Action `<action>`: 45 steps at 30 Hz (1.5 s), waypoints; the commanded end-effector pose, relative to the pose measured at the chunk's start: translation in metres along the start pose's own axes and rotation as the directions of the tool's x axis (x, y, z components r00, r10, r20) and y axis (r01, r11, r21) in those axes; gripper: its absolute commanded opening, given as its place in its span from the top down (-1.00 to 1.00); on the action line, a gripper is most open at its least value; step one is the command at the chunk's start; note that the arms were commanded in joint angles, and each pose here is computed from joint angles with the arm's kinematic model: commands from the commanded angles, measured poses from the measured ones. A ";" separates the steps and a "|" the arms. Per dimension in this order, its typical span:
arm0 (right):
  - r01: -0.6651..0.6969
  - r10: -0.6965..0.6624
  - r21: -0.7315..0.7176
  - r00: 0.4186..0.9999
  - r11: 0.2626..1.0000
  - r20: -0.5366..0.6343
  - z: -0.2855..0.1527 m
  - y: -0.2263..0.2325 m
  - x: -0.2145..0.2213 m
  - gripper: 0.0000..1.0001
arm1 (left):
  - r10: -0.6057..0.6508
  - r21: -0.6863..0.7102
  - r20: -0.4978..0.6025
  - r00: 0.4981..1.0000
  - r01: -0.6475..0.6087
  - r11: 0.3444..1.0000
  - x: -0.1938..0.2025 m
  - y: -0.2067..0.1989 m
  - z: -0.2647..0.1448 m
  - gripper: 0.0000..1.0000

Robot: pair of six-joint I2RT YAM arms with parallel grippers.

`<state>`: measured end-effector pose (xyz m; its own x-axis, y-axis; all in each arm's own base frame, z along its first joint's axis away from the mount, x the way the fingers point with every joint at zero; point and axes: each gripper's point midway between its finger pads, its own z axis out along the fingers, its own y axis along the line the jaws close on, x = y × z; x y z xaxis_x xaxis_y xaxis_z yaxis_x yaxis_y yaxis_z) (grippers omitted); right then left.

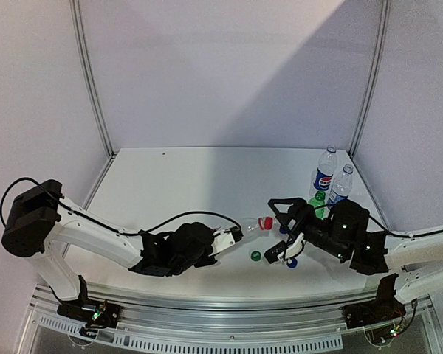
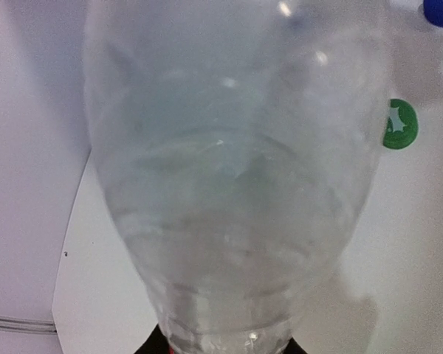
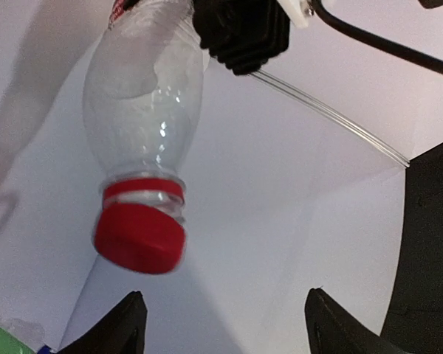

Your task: Unscrew the bottle caps

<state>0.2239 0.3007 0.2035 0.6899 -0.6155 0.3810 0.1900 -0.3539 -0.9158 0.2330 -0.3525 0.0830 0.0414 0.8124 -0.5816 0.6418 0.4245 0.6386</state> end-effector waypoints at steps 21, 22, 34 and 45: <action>-0.789 0.821 -0.333 0.566 0.516 -0.068 -0.053 -0.042 0.022 -0.72 | -0.102 -0.022 0.076 0.992 0.104 0.994 -0.018 0.020 -0.010 0.99; -0.808 0.851 -0.350 0.523 0.474 -0.055 -0.056 -0.047 0.019 -0.72 | -0.102 -0.021 0.076 0.992 0.104 0.994 -0.018 0.020 -0.010 0.99; -0.933 0.996 -0.357 0.063 0.038 -0.057 -0.052 -0.100 0.042 -0.80 | -0.124 -0.026 0.087 0.988 0.127 0.992 -0.021 0.024 -0.012 0.96; -0.762 0.879 -0.440 -0.383 -0.475 -0.285 -0.011 -0.087 0.038 -0.71 | -0.261 -0.018 0.169 0.950 0.268 0.963 -0.034 0.038 -0.022 0.89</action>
<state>0.2303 0.2825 0.3058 -0.0920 -0.3380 -0.9367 -0.9275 0.3713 -0.0429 0.2358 -0.3556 0.1203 0.0186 0.6881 -0.7254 0.6284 0.5563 0.5438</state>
